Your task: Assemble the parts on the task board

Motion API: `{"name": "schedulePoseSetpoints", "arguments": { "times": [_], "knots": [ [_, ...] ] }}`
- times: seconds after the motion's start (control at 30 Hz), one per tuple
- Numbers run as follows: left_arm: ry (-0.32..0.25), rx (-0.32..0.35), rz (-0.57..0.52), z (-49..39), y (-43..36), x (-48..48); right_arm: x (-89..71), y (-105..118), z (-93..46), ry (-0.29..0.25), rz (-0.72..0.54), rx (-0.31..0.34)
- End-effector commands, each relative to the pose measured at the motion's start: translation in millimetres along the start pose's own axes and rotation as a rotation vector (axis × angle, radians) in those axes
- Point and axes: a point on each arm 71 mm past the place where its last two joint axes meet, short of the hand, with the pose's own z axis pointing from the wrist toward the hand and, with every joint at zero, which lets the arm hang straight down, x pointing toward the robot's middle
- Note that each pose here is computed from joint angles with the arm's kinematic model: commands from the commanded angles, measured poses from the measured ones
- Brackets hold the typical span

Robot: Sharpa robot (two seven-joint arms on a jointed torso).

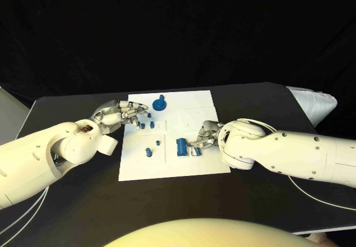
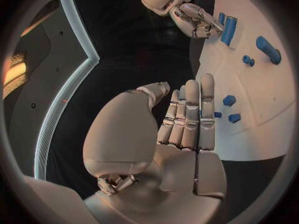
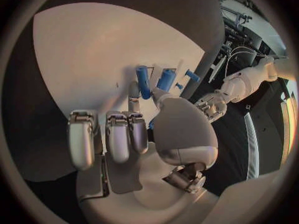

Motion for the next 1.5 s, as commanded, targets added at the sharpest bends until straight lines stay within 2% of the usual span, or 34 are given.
{"name": "schedulePoseSetpoints", "arguments": {
  "times": [0.03, 0.9, 1.5],
  "knots": [
    [0.019, 0.006, -0.001, 0.5, -0.4, 2.5, 0.1, -0.6, 0.1, 0.0, -0.004, -0.002],
    [0.021, 0.005, -0.002, 0.8, -0.2, 2.9, -1.6, -1.3, -0.3, -0.021, 0.016, -0.007],
    [0.02, 0.005, -0.001, 0.3, -0.4, 2.5, 2.8, -3.0, 1.2, 0.044, 0.073, 0.022]
  ]
}}
